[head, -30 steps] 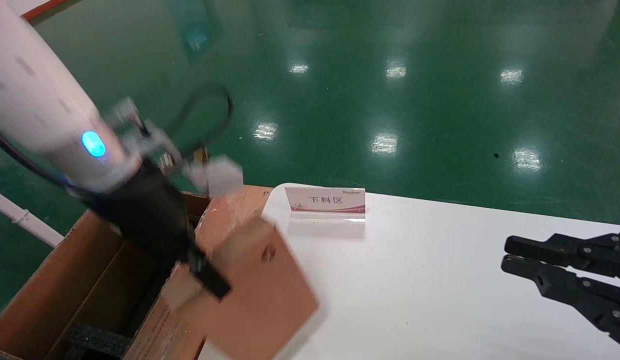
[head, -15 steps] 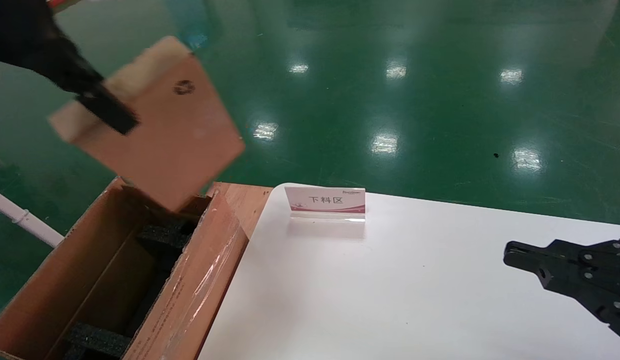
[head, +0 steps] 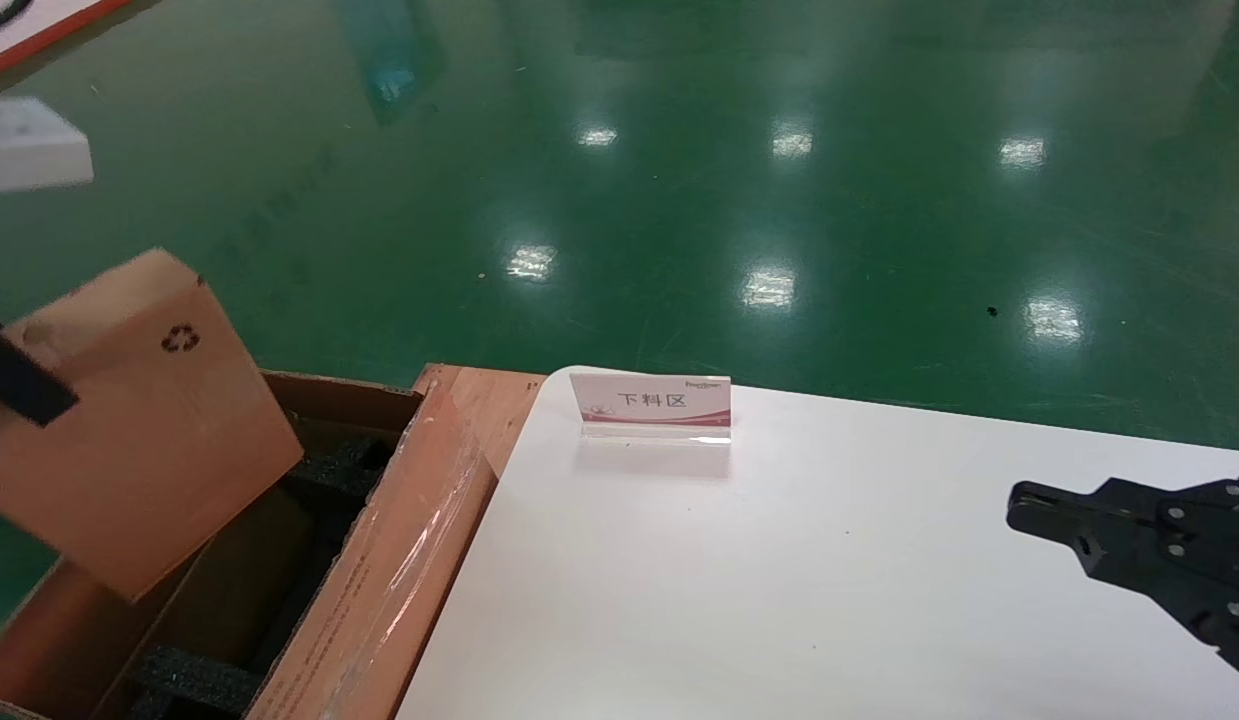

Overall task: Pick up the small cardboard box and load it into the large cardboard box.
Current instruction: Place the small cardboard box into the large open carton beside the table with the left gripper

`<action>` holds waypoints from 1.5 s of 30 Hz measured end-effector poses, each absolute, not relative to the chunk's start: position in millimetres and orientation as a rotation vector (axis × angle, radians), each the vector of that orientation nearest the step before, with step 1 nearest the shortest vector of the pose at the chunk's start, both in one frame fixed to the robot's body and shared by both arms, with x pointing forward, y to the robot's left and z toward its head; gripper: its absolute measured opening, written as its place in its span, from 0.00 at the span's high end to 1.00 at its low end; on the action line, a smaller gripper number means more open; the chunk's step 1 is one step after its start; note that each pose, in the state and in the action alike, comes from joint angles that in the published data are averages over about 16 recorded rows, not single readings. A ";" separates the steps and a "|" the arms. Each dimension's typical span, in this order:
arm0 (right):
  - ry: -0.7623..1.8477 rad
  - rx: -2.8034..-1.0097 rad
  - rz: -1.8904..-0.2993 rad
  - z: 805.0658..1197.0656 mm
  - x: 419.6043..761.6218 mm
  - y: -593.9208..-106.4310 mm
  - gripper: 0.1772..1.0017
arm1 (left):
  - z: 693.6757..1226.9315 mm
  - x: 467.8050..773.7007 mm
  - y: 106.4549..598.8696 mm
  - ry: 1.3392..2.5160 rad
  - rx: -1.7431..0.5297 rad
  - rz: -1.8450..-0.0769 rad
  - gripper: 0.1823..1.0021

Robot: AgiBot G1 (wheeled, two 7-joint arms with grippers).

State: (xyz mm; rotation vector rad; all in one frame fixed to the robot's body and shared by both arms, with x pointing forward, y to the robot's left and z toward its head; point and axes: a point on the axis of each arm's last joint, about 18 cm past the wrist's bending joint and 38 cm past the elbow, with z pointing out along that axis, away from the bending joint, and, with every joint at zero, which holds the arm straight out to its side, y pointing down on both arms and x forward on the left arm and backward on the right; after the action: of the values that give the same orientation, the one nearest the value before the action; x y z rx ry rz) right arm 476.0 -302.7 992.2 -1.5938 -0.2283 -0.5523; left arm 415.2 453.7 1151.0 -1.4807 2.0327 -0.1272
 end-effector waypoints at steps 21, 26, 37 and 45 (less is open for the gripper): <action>-0.228 -1.594 -0.552 992.2 476.0 -302.7 0.91 | 1057.1 438.5 502.9 1.924 -1.701 -0.192 0.84; -0.228 -1.594 -0.552 992.2 476.0 -302.7 0.85 | 1040.9 439.3 508.4 1.891 -1.730 -0.193 0.84; -0.228 -1.594 -0.552 992.2 476.0 -302.7 0.59 | 1011.4 445.6 521.2 1.829 -1.778 -0.179 0.84; -0.228 -1.594 -0.552 992.2 476.0 -302.7 0.36 | 995.9 453.9 529.7 1.793 -1.793 -0.163 0.84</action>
State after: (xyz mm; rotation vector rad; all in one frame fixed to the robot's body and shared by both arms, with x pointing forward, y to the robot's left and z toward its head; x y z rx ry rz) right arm 476.0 -302.7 992.2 -1.5938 -0.2283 -0.5523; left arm 453.9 529.7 995.9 -1.7926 1.7926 -0.1634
